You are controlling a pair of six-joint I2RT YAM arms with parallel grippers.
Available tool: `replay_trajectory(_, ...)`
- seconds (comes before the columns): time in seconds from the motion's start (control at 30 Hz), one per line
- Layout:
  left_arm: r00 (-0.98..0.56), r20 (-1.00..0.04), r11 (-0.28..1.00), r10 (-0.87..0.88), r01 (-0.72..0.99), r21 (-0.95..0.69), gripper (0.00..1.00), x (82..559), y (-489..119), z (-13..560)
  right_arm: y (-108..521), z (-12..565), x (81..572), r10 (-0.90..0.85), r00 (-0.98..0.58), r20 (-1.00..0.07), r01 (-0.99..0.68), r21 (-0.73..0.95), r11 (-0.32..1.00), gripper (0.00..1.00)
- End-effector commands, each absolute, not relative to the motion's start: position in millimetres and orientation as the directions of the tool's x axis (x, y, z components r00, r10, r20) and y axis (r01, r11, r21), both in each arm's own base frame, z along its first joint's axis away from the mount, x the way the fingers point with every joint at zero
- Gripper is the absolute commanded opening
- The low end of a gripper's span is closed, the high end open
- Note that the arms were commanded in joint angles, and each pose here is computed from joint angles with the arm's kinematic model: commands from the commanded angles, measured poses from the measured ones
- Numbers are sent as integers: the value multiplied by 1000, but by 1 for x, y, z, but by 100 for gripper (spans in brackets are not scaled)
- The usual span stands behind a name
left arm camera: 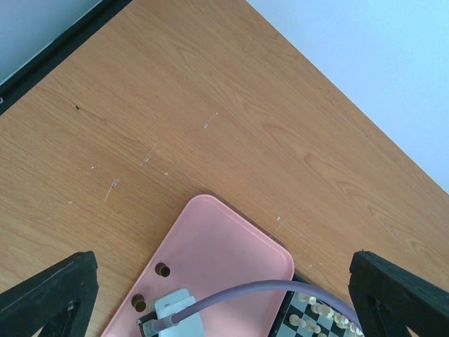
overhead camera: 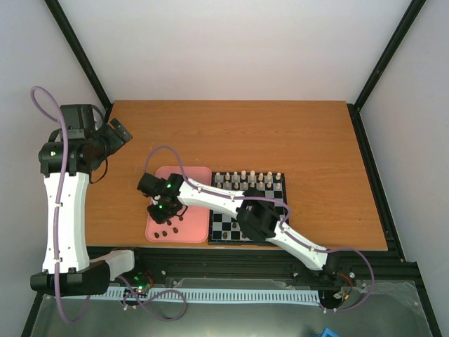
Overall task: Set up the chess pieces on the board
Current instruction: Pick up the chess piece from the storage box, then place the chess piece on the chessboard.
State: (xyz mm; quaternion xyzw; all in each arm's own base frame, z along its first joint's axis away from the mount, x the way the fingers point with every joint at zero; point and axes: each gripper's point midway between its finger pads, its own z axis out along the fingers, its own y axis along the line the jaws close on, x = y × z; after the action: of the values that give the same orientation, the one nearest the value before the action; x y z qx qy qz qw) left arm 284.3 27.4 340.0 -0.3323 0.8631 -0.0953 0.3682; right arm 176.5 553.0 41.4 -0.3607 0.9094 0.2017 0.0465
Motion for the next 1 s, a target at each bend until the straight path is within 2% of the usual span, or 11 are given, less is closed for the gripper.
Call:
replay_trajectory(0.0, -509, -571, 761, -644, -498, -415, 100, 284, 27, 340, 561, 55, 177, -637, -722, -268, -690, 345, 637, 10)
replay_trajectory(0.23, -511, -572, 764, -641, -497, -412, 100, 283, 27, 341, 562, 118, 183, -600, -706, -376, -708, 360, 608, 10)
replay_trajectory(0.43, -521, -564, 765, -641, -493, -413, 100, 284, 26, 338, 521, 175, 181, -561, -712, -422, -696, 321, 642, 10)
replay_trajectory(0.6, -536, -550, 766, -641, -491, -414, 100, 288, 24, 330, 438, 168, 180, -515, -768, -381, -616, 223, 755, 10)
replay_trajectory(0.73, -551, -535, 767, -641, -488, -416, 100, 290, 21, 324, 370, 134, 177, -420, -854, -306, -496, 239, 835, 10)
replay_trajectory(0.97, -568, -522, 770, -637, -494, -403, 100, 293, 21, 313, 327, 103, 163, -400, -878, -264, -459, 223, 860, 10)
